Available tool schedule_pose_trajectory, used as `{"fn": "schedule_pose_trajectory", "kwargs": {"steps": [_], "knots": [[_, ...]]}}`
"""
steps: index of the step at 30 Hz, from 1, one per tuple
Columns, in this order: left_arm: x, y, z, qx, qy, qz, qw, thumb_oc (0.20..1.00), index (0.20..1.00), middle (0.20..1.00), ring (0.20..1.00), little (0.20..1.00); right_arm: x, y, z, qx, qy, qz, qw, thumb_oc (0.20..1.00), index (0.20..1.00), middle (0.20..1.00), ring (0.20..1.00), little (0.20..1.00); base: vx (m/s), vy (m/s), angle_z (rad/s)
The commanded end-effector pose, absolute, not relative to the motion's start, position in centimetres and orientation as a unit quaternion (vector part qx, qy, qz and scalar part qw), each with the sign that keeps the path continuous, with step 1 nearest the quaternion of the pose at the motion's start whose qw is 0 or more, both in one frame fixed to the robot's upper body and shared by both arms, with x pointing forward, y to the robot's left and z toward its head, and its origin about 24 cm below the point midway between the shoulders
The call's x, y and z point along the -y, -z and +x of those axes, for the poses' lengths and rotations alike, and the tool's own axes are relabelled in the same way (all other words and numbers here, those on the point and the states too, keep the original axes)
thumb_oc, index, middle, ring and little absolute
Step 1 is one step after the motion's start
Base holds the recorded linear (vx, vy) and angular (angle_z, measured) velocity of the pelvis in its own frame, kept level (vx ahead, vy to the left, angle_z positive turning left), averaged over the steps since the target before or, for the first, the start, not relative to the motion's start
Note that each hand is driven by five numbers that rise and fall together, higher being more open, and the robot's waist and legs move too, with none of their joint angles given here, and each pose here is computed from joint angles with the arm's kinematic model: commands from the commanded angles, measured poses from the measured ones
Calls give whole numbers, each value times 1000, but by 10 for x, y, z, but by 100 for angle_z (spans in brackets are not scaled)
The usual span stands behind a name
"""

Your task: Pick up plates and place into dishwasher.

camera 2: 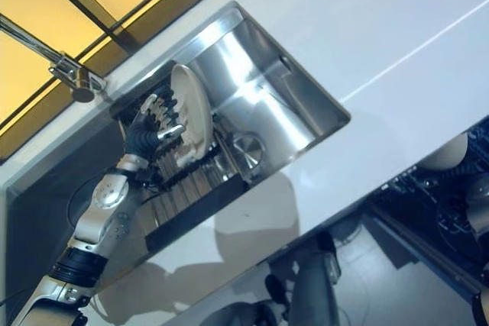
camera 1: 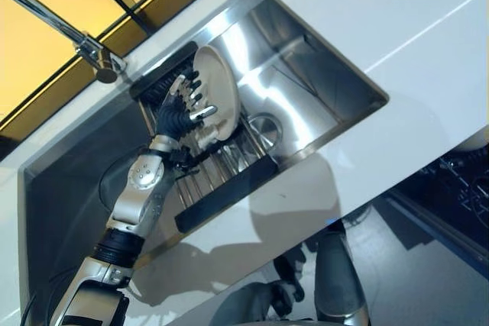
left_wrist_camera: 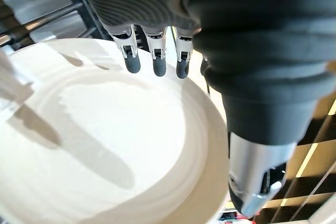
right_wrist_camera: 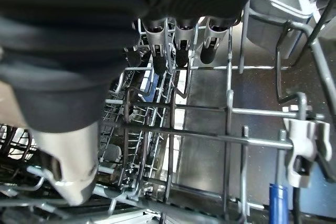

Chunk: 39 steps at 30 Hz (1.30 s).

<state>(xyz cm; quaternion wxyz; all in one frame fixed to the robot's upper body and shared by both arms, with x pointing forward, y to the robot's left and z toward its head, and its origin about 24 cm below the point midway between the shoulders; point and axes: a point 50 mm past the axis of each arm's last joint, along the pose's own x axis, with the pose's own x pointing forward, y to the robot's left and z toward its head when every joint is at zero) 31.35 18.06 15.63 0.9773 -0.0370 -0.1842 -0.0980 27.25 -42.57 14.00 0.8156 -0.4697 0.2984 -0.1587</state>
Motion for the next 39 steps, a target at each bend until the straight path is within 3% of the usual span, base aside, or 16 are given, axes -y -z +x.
{"fn": "schedule_pose_trajectory", "kwargs": {"steps": [1,12,20,27,39], "knots": [[-200,-163,303,199,82,-29,976,1000,1000,1000,1000,1000,428,-116,259,-324,150,-457,815,1000,1000,1000,1000,1000,84,22,6],[-218,-135,290,152,65,-16,986,1000,1000,1000,1000,1000,428,-108,233,-294,159,-444,831,1000,1000,1000,1000,1000,60,-2,7],[-242,-130,280,144,41,3,989,1000,1000,1000,1000,1000,411,-142,238,-208,197,-440,851,1000,1000,1000,1000,1000,-10,5,4],[-259,-135,275,154,18,38,987,1000,1000,1000,1000,1000,390,-184,245,-87,233,-458,854,1000,1000,1000,1000,1000,-53,52,6],[-283,-161,272,195,-33,169,966,1000,1000,1000,1000,1000,325,-232,262,133,199,-470,849,1000,1000,1000,1000,1000,-52,63,10]]}}
